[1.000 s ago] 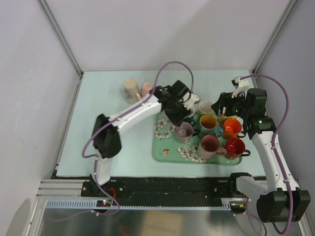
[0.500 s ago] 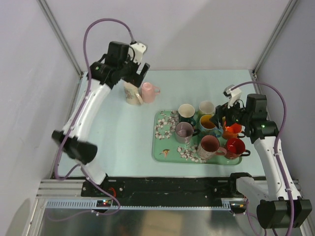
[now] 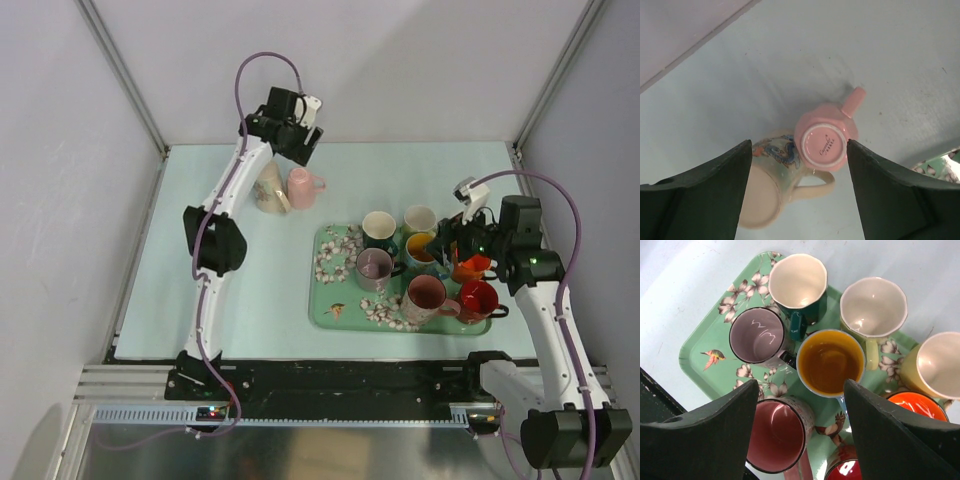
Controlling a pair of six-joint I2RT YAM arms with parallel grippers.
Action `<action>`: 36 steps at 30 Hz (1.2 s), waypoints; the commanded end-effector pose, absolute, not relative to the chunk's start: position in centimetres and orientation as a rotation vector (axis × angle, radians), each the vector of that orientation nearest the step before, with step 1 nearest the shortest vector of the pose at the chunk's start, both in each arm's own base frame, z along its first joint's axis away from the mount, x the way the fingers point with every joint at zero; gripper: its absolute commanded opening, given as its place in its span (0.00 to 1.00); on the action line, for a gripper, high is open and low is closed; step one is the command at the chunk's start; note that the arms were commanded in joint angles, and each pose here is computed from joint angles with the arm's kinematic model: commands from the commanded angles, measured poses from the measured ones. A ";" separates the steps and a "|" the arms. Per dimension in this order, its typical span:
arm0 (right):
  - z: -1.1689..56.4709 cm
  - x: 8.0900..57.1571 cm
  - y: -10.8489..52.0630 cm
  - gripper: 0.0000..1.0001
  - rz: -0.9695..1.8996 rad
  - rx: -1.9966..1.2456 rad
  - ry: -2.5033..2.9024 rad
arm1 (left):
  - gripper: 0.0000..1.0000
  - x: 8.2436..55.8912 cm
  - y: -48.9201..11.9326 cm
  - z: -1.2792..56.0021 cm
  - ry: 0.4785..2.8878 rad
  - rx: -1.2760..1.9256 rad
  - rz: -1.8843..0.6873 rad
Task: Turn the mug right side up
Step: Move the cup to the center of the board.
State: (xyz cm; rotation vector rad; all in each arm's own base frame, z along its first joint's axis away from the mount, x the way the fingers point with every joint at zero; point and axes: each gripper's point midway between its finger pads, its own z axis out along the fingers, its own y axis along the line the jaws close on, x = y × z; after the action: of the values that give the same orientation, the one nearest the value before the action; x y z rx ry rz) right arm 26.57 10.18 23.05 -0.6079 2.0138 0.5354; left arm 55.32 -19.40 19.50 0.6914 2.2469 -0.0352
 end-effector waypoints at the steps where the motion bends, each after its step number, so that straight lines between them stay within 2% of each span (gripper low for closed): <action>1: 23.7 26.3 9.9 0.75 0.552 -0.561 1.982 | 0.80 57.6 -19.8 21.7 2.141 0.652 -0.163; 9: 23.3 26.7 9.0 0.75 0.562 -0.479 1.998 | 0.79 55.2 -22.9 17.7 2.236 0.709 -0.429; 17: 23.0 27.1 9.2 0.75 0.589 -0.467 2.006 | 0.90 55.8 -21.6 14.4 2.314 0.682 -0.332; 21: 22.9 27.0 9.2 0.74 0.599 -0.461 2.015 | 0.92 55.7 -21.5 13.4 2.334 0.690 -0.311; 36: 22.8 27.6 9.4 0.75 0.609 -0.462 2.009 | 0.81 53.7 -21.5 10.4 2.396 0.828 -0.211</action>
State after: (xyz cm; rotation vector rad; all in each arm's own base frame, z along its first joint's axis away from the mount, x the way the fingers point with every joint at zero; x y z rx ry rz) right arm 27.08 9.10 22.12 -0.4622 2.0475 0.5944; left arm 55.05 -21.66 10.87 0.7730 2.3647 -0.2389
